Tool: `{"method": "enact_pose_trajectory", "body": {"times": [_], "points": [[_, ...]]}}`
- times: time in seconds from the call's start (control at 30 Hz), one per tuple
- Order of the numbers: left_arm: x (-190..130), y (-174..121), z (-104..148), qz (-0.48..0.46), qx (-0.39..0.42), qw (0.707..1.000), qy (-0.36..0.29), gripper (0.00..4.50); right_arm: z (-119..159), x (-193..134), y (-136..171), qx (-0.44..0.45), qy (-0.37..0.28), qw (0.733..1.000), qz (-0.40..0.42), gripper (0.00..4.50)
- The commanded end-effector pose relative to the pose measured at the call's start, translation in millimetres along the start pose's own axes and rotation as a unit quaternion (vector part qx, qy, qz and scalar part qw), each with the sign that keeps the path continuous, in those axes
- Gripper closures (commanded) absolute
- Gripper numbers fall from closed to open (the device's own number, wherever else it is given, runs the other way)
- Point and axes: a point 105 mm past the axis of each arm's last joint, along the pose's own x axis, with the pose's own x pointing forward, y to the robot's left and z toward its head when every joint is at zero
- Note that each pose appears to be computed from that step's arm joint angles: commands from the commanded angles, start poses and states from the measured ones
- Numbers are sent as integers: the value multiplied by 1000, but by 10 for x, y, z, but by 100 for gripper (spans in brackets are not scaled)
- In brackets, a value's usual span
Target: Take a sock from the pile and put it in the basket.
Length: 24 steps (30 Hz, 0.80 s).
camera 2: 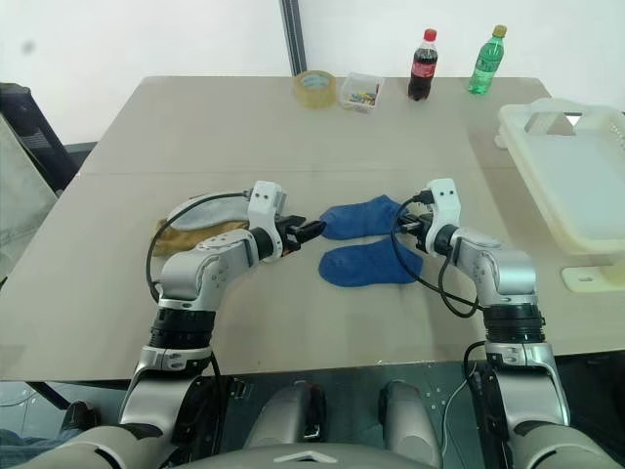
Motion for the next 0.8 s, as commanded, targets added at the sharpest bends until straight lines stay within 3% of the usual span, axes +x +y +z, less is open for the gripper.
{"method": "enact_pose_trajectory", "body": {"times": [0.03,0.3,0.4,0.57,0.8], "points": [[120,-101,-331,-18,18,997,67,144,154,-25,65,-21,-29,999,8,446],[274,-75,-417,5,76,992,102,144,153,-20,88,-28,-30,999,11,446],[288,-85,-465,8,80,991,110,223,151,-23,88,-30,-30,999,10,450],[261,-47,-528,16,84,989,120,442,140,-25,87,-31,-30,999,9,450],[268,-27,-397,23,91,992,86,447,145,-16,102,-33,-30,999,12,450]]}}
